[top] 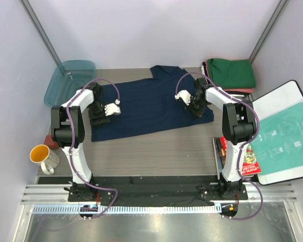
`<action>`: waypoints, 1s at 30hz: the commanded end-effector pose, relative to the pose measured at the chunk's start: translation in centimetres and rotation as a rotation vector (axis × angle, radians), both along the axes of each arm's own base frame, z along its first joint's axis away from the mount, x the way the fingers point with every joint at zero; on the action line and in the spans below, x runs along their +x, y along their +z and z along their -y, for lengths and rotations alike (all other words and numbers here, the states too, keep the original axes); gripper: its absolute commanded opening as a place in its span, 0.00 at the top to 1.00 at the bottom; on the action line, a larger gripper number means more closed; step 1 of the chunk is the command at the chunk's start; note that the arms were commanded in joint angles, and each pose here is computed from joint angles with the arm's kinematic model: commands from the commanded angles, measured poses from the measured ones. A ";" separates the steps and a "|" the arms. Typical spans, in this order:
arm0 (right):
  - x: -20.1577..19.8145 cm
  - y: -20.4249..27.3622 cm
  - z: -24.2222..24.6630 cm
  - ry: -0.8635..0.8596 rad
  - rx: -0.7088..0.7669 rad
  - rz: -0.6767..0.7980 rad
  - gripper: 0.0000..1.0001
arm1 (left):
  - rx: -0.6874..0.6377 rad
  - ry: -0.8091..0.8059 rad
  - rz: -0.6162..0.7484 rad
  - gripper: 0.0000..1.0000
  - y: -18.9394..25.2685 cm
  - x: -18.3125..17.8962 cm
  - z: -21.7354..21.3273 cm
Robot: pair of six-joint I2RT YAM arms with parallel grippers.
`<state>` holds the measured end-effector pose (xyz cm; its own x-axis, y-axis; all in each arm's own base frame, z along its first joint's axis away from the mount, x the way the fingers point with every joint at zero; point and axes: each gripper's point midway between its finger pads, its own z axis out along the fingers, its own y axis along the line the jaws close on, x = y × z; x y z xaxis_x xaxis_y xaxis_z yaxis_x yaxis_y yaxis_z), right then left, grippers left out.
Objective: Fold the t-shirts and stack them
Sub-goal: Fold the tshirt
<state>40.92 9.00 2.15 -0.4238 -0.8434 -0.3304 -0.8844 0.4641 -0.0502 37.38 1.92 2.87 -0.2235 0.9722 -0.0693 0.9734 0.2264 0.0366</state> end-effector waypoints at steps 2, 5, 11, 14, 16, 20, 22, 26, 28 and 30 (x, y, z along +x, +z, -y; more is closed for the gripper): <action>-0.5 -0.3 -0.3 0.008 -0.009 -0.013 0.99 | -0.041 -0.012 0.017 0.29 1.2 1.1 0.1; -0.3 -0.2 -0.4 0.008 -0.010 -0.006 0.99 | -0.042 -0.012 0.012 0.31 1.2 1.3 -0.2; 0.4 0.2 -0.7 0.010 -0.011 0.009 0.99 | -0.042 -0.016 -0.034 0.37 0.4 1.0 -0.2; 0.5 0.3 -0.8 0.010 -0.013 0.014 0.99 | -0.035 -0.017 -0.049 0.38 -0.2 0.9 -0.3; 0.5 0.4 -0.9 0.013 -0.012 0.016 0.99 | -0.034 -0.011 -0.052 0.42 -0.6 1.0 -0.4; 0.3 0.5 -1.1 0.014 -0.012 0.013 0.99 | -0.036 -0.005 -0.048 0.50 -0.8 1.3 -0.3; 0.1 0.5 -1.0 0.017 -0.016 0.013 0.99 | -0.033 -0.002 -0.047 0.53 -0.8 1.3 -0.4; 0.2 0.6 -1.1 0.017 -0.017 0.018 0.99 | -0.025 0.003 -0.047 0.59 -0.4 1.3 -0.5; 0.3 0.5 -1.1 0.017 -0.018 0.015 0.99 | -0.027 0.006 -0.049 0.60 -0.1 1.1 -0.5; 0.3 0.5 -1.1 0.017 -0.019 0.017 0.99 | -0.028 0.006 -0.046 0.57 0.5 0.9 -0.5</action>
<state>40.94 9.25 2.22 -0.4145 -0.8572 -0.3055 -0.8874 0.4551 -0.0730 38.41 2.32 2.01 -0.2222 0.9722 -0.0739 0.9750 0.2221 -0.0098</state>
